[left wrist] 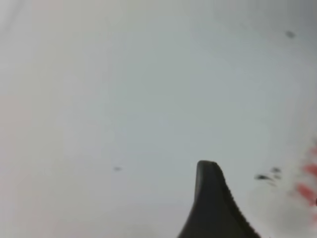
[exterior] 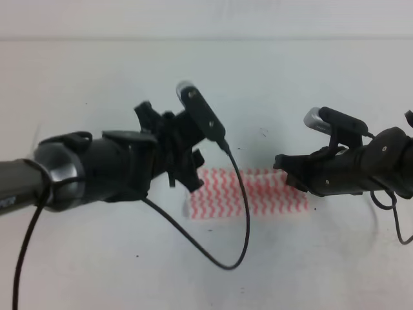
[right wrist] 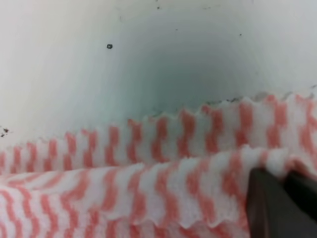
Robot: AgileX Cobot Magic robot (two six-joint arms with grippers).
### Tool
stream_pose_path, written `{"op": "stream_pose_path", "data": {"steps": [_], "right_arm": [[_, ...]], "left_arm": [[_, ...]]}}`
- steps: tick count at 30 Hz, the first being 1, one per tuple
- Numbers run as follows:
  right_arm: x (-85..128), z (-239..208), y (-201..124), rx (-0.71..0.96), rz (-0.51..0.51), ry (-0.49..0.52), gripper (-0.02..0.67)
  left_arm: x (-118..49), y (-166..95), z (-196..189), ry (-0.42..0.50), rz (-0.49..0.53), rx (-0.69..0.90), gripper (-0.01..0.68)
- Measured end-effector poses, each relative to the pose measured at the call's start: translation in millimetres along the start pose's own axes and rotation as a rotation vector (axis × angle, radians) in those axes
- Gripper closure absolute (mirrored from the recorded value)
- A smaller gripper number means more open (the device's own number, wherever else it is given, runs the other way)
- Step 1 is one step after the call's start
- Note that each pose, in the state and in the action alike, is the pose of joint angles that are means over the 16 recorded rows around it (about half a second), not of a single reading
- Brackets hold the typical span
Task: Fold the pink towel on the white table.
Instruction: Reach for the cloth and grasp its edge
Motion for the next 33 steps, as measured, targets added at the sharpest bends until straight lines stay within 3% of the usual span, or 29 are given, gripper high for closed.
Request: {"op": "stream_pose_path", "data": {"steps": [4, 8, 18, 25, 33], "right_arm": [[0.0, 0.0, 0.0, 0.0, 0.0, 0.0, 0.666], [-0.2, 0.2, -0.1, 0.0, 0.0, -0.001, 0.666], [-0.4, 0.7, -0.4, 0.001, 0.004, -0.001, 0.666], [-0.9, 1.6, -1.2, 0.005, 0.01, -0.002, 0.666], [-0.8, 1.8, -1.8, 0.009, 0.015, -0.002, 0.665]], "left_arm": [[11.7, 10.5, -7.8, 0.025, -0.054, -0.035, 0.363], [9.9, 20.2, -11.3, 0.001, -0.102, -0.087, 0.456], [-32.8, 29.2, -10.9, -0.179, -0.162, -0.192, 0.659], [-57.2, 20.3, -4.9, -0.254, -0.139, -0.185, 0.674], [-68.0, 15.9, 7.4, -0.283, -0.11, -0.173, 0.675]]}}
Point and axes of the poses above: a point on each arm's last joint axis where the gripper is mounted, z pointing out along that axis toward the gripper, x along the wrist's bending axis when the last joint is at zero, y = z × x, the point moved 8 cm from there along z, pointing out along that axis toward the gripper, and after that the axes turned 11 degrees about z, right-handed, at the moved point
